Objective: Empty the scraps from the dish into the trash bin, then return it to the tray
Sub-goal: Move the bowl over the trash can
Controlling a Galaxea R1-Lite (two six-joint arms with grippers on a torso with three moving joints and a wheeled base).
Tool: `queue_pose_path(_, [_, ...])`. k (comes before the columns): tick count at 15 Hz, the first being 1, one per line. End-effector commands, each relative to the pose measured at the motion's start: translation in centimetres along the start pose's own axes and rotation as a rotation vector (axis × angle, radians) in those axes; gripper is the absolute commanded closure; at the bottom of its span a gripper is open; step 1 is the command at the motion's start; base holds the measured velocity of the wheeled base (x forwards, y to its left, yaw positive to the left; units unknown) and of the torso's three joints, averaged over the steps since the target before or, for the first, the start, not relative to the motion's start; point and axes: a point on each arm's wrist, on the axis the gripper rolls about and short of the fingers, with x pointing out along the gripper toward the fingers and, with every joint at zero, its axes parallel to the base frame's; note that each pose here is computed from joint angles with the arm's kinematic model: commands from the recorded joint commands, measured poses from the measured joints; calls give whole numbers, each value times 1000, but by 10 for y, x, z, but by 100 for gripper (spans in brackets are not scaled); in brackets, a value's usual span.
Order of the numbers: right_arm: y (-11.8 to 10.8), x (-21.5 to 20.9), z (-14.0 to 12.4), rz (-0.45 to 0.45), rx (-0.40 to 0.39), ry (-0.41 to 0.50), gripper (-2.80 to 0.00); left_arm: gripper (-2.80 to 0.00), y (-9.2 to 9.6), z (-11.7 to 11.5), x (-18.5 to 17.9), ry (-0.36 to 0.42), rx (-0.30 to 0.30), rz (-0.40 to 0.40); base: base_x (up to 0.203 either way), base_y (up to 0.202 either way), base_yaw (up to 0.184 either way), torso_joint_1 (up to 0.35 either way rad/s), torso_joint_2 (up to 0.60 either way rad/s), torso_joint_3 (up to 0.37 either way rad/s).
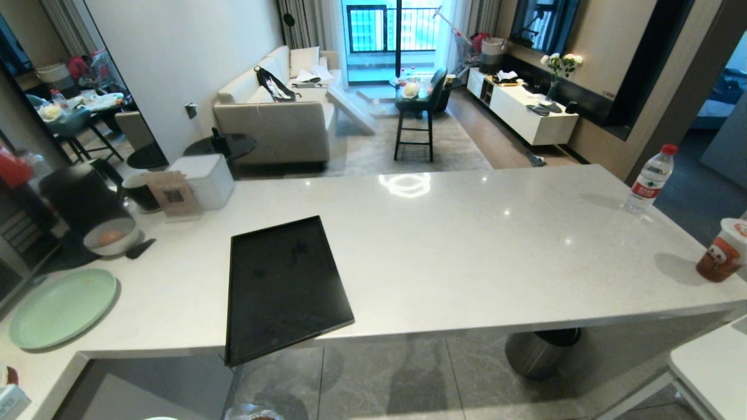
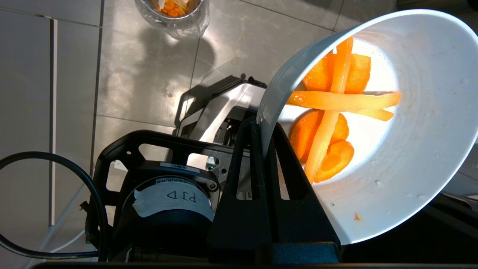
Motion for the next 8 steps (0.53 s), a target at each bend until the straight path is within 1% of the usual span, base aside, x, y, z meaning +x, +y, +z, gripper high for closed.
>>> queue_pose_path(1, [0,0,0,0,1,0,0,0,0,-1,0,8,7,-3,0,0,0,0,0,0])
queue_pose_path(3, [0,0,0,0,1,-2,0,0,0,-2,1,14,16,-10,0,0,0,0,0,0])
queue_pose_path(8, [0,0,0,0,1,-2,0,0,0,-3,0,13,9,-16,0,0,0,0,0,0])
